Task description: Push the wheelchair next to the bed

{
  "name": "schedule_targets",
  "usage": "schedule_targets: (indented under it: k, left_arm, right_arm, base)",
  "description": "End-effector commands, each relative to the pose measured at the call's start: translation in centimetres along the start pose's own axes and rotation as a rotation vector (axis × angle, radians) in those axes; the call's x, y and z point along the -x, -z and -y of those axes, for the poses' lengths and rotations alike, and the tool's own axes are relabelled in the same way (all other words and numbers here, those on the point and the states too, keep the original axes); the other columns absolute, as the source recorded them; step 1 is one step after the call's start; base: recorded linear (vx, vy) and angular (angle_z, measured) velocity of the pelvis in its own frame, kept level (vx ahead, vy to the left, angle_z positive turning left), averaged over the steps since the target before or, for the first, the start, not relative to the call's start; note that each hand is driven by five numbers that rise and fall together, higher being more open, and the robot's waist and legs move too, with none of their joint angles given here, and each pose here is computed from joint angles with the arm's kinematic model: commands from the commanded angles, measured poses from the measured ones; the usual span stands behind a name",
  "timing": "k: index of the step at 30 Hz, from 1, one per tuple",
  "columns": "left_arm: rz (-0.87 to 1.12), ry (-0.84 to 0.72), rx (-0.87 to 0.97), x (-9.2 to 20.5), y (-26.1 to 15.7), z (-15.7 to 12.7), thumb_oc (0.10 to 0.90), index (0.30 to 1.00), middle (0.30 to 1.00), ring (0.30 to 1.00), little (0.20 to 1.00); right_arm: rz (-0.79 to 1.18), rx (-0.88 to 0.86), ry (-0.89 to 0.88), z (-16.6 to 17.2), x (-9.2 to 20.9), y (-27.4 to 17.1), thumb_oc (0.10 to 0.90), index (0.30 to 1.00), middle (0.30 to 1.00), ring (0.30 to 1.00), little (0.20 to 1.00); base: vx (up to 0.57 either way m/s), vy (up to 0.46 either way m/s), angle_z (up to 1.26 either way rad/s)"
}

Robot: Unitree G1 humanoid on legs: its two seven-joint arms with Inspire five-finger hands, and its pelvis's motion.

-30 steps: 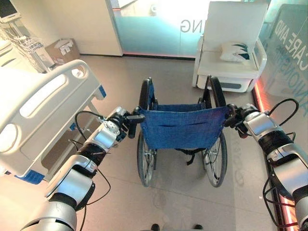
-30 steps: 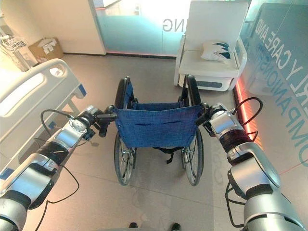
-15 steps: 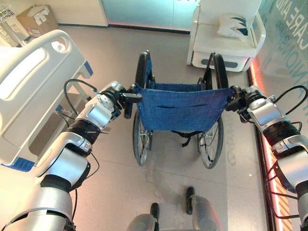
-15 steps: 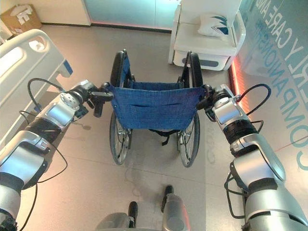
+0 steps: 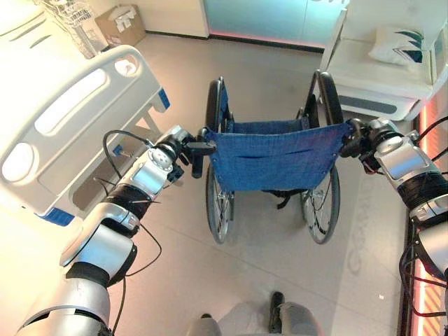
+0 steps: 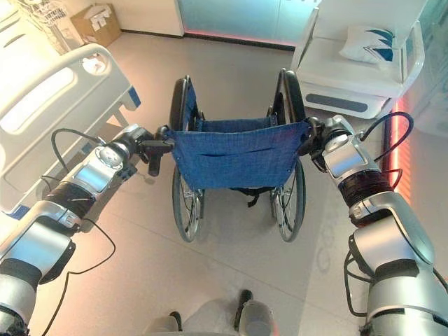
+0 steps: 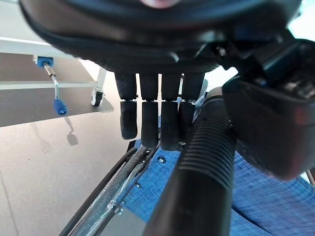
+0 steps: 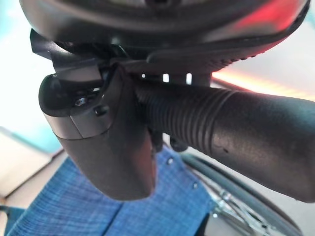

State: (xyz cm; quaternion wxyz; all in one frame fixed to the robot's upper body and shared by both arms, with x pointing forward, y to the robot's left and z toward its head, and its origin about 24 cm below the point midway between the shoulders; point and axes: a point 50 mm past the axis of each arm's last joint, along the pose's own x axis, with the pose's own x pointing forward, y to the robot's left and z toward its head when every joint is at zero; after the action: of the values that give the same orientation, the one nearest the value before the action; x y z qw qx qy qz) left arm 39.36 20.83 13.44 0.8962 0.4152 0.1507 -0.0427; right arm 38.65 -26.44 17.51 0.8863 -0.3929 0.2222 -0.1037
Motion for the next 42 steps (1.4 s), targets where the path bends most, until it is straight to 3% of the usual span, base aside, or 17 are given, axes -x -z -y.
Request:
schedule_targets:
  k: [1,15,24,34,42]
  left_arm:
    - [-0.002,0.09,-0.02,0.5,3.6,4.9,0.4,0.3,0.3,0.3,0.3]
    - [-0.109,0.141,-0.07,2.1,8.2,5.6,0.4,0.3,0.3,0.3,0.3]
    - [-0.106,0.11,-0.073,1.9,7.9,4.3,0.4,0.3,0.3,0.3,0.3]
    - [-0.089,0.059,-0.082,2.1,8.3,5.4,0.4,0.3,0.3,0.3,0.3]
    - [-0.057,0.04,-0.113,1.8,6.7,2.8,0.4,0.3,0.3,0.3,0.3]
  right_arm:
    - [0.299,0.047,-0.117,-1.5,1.3,-3.8,0.4,0.3,0.3,0.3,0.3]
    - [0.305,0.045,-0.182,-3.6,0.9,-2.3,0.4,0.3,0.3,0.3,0.3]
    - [0.358,0.015,-0.172,-3.7,0.8,-2.0,0.4,0.3,0.3,0.3,0.3]
    - [0.36,0.029,-0.19,-4.0,0.8,-2.0,0.4,0.3,0.3,0.3,0.3]
    - [0.319,0.074,-0.125,0.1,1.7,-3.8,0.4,0.3,0.3,0.3,0.3]
  base:
    - [0.39,-0.051,-0.02]
    - [0.48,0.067,-0.53]
    - [0.37,0.138,-0.08]
    - [0.4,0.001,0.05]
    - [0.51,-0.222,0.93]
